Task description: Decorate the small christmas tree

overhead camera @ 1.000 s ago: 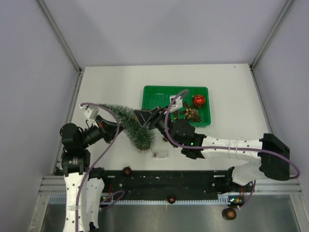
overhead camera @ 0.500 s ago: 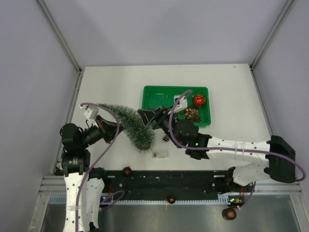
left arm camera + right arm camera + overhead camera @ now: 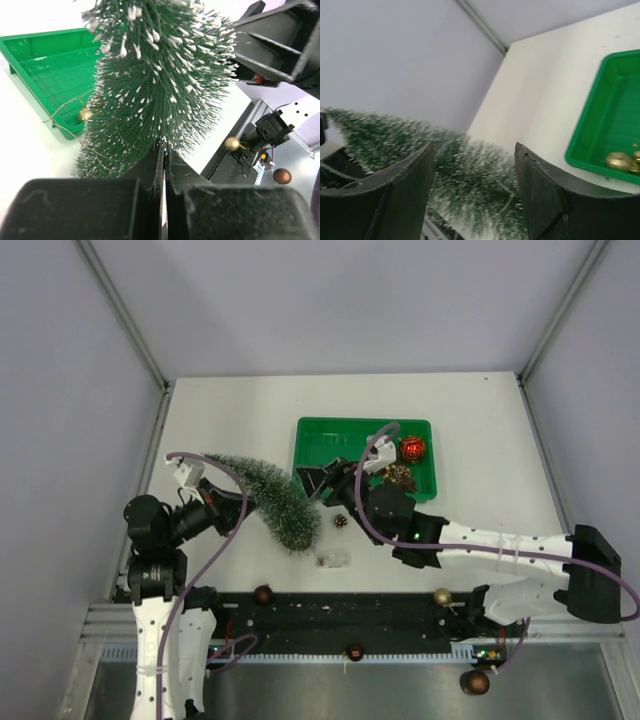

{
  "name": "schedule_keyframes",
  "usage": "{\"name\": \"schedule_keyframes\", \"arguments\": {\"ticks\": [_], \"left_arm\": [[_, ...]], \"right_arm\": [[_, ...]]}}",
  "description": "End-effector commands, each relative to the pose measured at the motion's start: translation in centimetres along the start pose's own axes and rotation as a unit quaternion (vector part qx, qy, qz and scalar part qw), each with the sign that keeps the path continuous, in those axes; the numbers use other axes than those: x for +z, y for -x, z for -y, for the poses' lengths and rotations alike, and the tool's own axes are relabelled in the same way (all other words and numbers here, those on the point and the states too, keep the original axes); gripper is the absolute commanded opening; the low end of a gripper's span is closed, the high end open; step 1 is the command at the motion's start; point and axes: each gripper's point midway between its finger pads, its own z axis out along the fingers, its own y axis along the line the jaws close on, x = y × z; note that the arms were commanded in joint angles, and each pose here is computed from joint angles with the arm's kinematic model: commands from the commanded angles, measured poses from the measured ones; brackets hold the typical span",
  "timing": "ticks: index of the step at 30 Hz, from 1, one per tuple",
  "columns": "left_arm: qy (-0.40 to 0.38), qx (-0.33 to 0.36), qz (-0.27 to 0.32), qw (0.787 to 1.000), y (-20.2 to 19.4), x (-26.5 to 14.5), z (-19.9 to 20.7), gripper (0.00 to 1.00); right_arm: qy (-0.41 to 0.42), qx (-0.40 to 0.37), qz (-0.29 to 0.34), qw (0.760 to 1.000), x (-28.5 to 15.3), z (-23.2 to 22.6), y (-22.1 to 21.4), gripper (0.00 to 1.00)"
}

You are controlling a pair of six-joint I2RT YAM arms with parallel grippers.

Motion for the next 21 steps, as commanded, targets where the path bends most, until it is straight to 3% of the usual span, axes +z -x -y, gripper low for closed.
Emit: {"name": "schedule_keyframes", "arguments": {"ticks": [1,5,11,15,21], "left_arm": [[-0.013,0.025,0.011,1.000,1.0,-0.1,0.8,0.00],[-0.012,0.027,0.009,1.000,0.9,-0.1,0.8,0.00],[-0.009,0.026,0.008,1.000,0.9,-0.1,0.7,0.00],[-0.006,0.022,0.007,1.000,0.8,0.0,0.5,0.00],[-0.005,0.025,0.007,1.000,0.8,0.0,0.3,0.00]], "right_arm": [[-0.102,-0.029,0.000,0.994,0.5,4.6,2.9,0.64],[-0.235,-0.055,-0.055,0.969,1.6,12.8,4.1,0.65],[-0.408,-0.092,-0.068,0.906,-0.6,25.2,7.4,0.64],[-0.467,-0.082,-0.103,0.874,-1.9,31.0,6.4,0.64],[-0.491,-0.067,-0.169,0.852,-1.5,35.2,2.0,0.62]]}}
